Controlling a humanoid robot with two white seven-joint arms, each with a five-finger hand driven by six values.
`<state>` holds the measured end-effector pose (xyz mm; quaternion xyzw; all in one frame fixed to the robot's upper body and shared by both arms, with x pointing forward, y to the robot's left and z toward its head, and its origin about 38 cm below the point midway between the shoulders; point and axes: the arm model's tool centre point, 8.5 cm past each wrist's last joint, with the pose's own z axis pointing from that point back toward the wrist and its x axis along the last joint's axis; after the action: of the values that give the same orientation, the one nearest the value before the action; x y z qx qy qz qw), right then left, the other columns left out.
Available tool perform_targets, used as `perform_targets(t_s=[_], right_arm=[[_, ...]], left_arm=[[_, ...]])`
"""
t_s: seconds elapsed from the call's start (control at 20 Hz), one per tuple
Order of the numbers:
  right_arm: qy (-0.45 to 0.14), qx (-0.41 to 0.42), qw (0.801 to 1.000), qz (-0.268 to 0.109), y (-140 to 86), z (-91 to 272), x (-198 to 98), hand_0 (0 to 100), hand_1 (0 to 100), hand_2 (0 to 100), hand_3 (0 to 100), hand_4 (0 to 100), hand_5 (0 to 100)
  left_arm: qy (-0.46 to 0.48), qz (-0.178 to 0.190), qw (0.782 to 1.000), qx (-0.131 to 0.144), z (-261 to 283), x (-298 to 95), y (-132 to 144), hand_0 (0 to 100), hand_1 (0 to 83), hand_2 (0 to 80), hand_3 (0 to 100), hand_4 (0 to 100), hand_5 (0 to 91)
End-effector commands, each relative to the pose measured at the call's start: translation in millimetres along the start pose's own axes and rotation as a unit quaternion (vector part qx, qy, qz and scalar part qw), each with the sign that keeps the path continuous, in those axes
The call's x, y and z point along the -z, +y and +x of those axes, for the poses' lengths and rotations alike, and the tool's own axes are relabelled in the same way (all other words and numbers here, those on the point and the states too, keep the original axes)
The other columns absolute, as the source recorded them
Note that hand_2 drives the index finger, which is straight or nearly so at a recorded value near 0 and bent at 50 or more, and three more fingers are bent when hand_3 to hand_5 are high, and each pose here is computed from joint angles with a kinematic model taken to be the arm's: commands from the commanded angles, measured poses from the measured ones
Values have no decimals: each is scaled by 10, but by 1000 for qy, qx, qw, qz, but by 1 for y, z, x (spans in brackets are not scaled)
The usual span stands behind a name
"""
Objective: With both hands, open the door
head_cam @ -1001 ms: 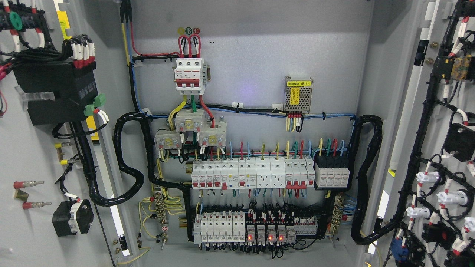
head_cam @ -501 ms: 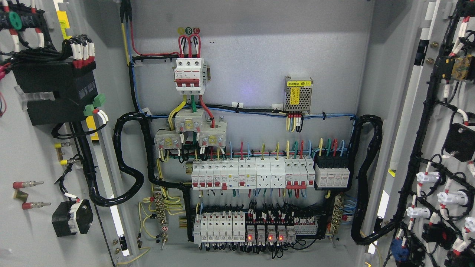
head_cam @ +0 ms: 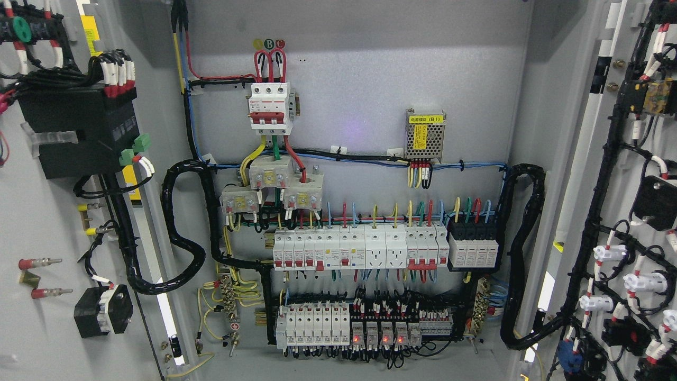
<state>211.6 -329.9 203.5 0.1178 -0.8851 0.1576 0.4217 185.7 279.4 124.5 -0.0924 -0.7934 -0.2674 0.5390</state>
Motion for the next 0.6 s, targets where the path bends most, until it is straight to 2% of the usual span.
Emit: perform_targets(t_s=[0.0,0.15,0.4,0.55], right_arm=[[-4,-3,1000,-10,-10,6,-1,215,105,0,0,0,0],[-4,-1,1000,-13,-10,6,-1,215,106,0,0,0,0],[-3,1,1000,-18,-9,5,-4,215,106,0,0,0,0],[-5,11,1000,-25,-11,5,-5,215,107,0,0,0,0]], left_arm=[[-25,42,999,22,19,-9,31,91,96,41,53,0,0],[-33,57,998,17,23,-14,42,76,80,41,61,0,0],[-35,60,998,13,24,-15,44,63,74,42,60,6,0],[-35,71,997,19,26,-20,52,57,70,42,58,4,0]])
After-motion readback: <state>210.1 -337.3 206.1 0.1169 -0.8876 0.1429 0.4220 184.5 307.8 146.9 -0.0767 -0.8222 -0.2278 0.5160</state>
